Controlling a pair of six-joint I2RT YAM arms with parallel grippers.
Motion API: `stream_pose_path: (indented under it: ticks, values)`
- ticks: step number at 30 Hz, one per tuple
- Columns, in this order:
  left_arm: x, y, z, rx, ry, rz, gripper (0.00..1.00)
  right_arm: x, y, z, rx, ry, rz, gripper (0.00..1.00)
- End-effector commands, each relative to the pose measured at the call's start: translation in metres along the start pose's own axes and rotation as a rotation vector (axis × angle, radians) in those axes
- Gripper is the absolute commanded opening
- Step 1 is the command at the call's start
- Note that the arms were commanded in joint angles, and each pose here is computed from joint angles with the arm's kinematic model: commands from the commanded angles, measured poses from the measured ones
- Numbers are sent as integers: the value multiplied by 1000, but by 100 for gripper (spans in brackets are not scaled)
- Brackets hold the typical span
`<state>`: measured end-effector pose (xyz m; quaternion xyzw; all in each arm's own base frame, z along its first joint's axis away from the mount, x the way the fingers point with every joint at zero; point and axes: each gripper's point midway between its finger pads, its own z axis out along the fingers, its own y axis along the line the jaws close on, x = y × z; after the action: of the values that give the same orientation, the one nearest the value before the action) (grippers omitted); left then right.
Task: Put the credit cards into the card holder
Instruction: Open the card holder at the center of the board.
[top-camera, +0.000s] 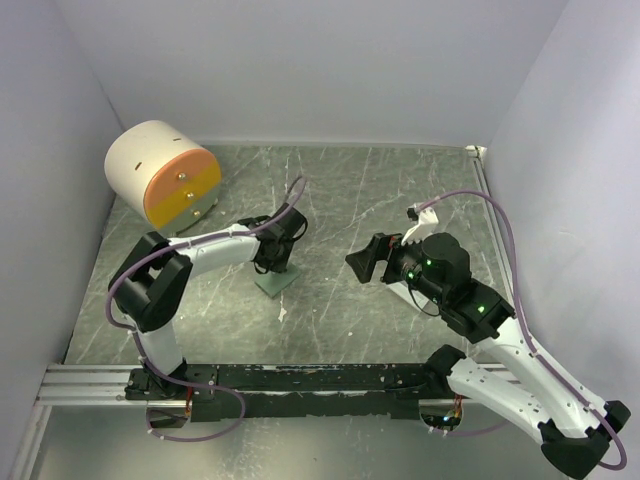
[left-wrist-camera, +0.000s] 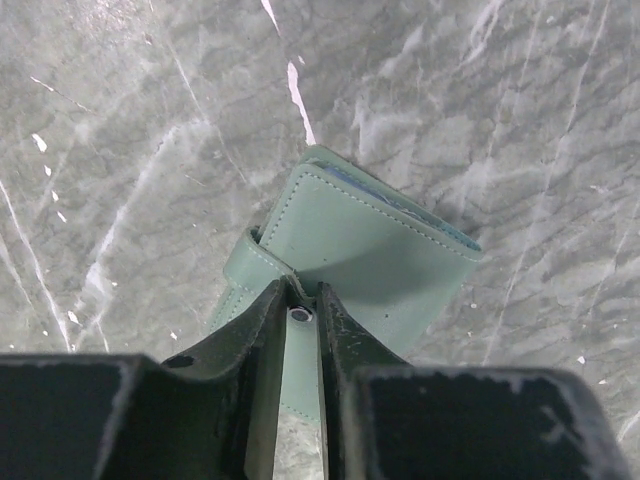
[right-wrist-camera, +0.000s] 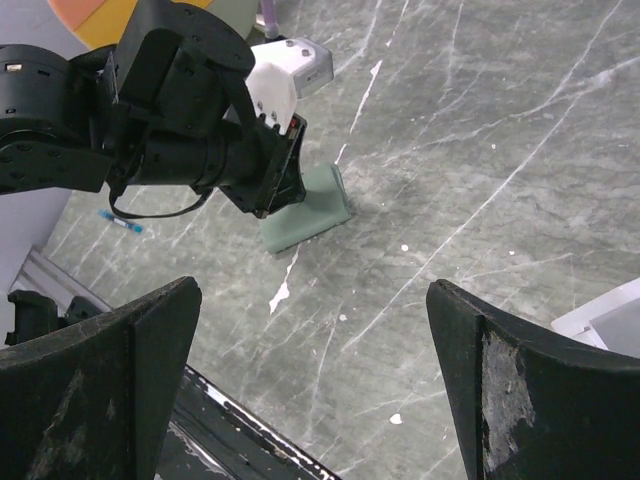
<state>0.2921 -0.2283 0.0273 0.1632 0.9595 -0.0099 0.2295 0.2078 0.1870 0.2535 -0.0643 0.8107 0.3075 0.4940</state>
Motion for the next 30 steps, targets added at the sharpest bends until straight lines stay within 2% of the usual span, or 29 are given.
stream_pose_path:
  ticks: [1,5,10,16,23,25,28,30]
  values:
    - [14,0,-1,-41,62,21,24,1,-6,-1,20,-5,-11,98]
    - [10,-3,-6,-34,46,14,19,4,-7,2,25,5,-10,98]
    - [7,-7,-12,-19,37,0,7,8,-5,3,13,14,8,98]
    - [-1,-25,-31,94,8,-57,7,20,-11,9,41,47,67,96]
    - [-22,-51,-75,292,-92,-177,7,57,-17,26,85,137,252,91]
    - [-25,-56,-85,338,-113,-207,7,69,-13,34,59,167,313,88]
    - [-28,-66,-100,426,-148,-253,7,84,12,46,-97,216,358,73]
    - [-31,-72,-108,481,-179,-283,7,87,29,51,-197,232,381,69]
